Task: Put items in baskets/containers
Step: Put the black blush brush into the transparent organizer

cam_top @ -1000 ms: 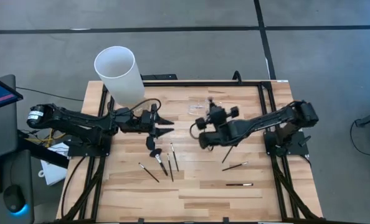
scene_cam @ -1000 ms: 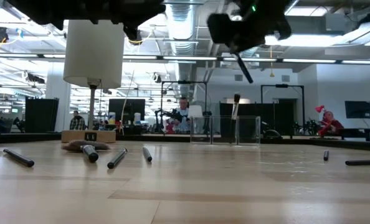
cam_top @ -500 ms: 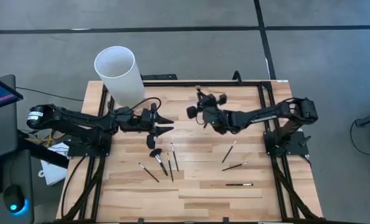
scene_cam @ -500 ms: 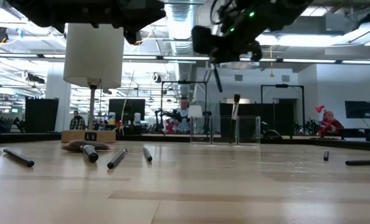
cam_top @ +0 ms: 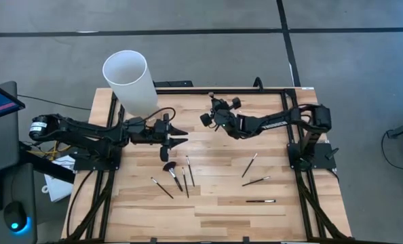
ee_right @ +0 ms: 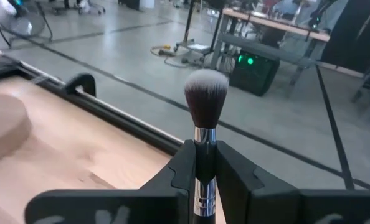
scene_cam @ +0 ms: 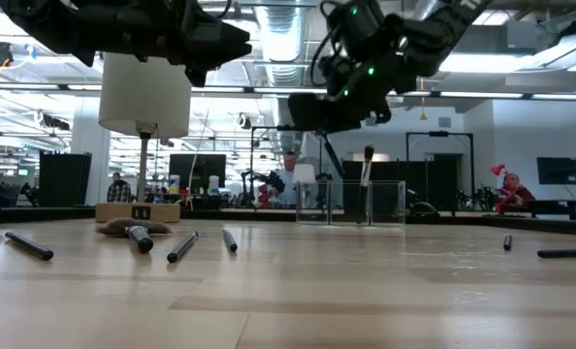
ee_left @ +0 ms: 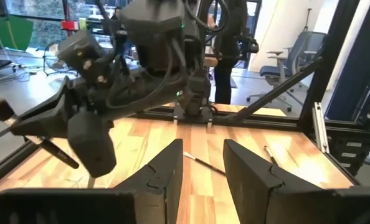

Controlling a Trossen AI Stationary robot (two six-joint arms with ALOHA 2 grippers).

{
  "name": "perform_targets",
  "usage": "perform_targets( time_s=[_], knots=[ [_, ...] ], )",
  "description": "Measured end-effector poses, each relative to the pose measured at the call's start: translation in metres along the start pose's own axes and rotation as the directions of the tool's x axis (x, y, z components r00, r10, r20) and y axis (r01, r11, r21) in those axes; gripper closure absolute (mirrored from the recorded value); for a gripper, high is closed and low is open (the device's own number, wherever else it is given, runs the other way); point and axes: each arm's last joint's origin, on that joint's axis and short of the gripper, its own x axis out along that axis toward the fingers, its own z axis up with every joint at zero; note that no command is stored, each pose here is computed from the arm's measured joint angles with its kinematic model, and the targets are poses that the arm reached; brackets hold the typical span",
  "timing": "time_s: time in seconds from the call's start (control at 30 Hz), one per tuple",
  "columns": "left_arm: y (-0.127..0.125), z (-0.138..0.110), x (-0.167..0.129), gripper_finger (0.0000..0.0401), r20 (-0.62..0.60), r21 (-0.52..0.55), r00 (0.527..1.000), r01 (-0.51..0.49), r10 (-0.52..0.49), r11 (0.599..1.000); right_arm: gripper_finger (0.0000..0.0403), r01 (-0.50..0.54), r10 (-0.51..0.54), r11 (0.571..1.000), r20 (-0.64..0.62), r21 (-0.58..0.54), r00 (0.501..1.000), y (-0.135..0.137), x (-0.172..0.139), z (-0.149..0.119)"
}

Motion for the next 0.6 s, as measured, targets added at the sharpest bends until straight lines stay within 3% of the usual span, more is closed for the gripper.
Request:
perform_targets(
  time_s=[0.3,0.6],
  knots=[
    [0.000,0.000,0.000,0.0288,-0.002,-0.007,1.000,-0.002,0.002,1.000,0.0365,0.007,-0.006,0.999,-0.029,0.043,1.000,-0.006,0.017,-0.008],
    [0.000,-0.001,0.000,0.0288,-0.010,-0.007,1.000,-0.001,0.001,1.000,0.0354,0.051,-0.035,0.993,-0.147,0.110,0.989,-0.010,0.016,-0.023]
  ],
)
